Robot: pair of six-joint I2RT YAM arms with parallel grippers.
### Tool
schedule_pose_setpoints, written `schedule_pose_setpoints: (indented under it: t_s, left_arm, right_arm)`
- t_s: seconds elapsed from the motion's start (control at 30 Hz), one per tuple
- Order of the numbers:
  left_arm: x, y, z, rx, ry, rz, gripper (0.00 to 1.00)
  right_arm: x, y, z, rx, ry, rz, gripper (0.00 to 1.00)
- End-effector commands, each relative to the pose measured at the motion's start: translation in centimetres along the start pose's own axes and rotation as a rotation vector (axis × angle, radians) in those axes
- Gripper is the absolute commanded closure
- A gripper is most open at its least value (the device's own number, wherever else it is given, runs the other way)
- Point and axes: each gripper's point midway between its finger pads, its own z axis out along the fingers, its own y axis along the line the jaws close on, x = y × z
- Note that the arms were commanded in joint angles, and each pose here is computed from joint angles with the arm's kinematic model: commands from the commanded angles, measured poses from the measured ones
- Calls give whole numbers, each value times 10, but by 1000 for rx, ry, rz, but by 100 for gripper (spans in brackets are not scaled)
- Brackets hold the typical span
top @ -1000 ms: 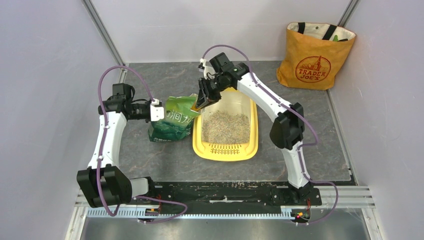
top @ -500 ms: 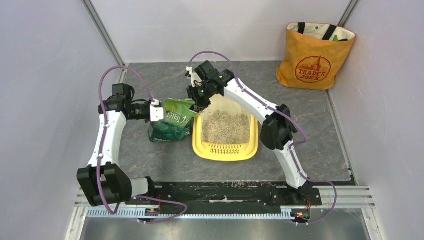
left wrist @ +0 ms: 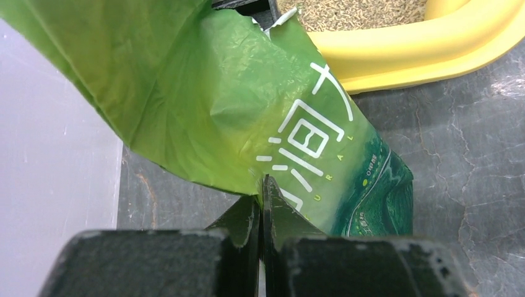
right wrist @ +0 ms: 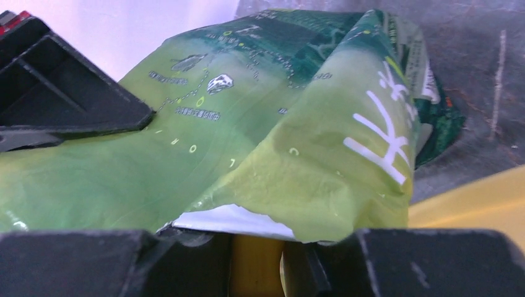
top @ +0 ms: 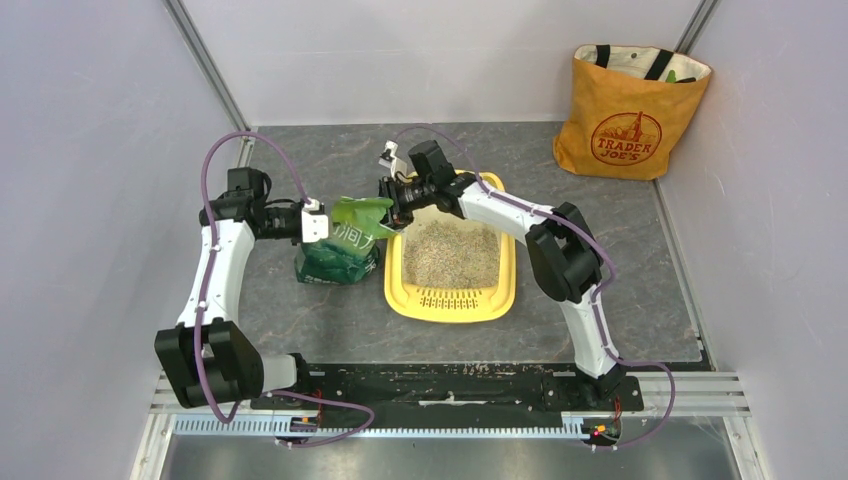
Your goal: Fill the litter box with clean litter
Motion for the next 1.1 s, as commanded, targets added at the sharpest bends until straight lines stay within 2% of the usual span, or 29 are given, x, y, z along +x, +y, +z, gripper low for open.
schedule_pose_setpoints:
  t_s: [0.0, 0.17, 0.53, 1.07]
  left_arm:
    - [-20, 30, 2, -75, -78, 161, 98]
    - [-21, 35, 1, -89, -77, 148, 98]
    - [-17, 37, 1, -96, -57, 134, 98]
    - [-16, 35, 0, -97, -44, 130, 98]
  right_arm:
    - [-15, 108, -23, -349, -76, -170, 100]
    - [-13, 117, -49, -365, -107, -141, 100]
    - [-14, 84, -101, -283, -179, -57, 100]
    - [9, 50, -162, -227, -287, 100, 100]
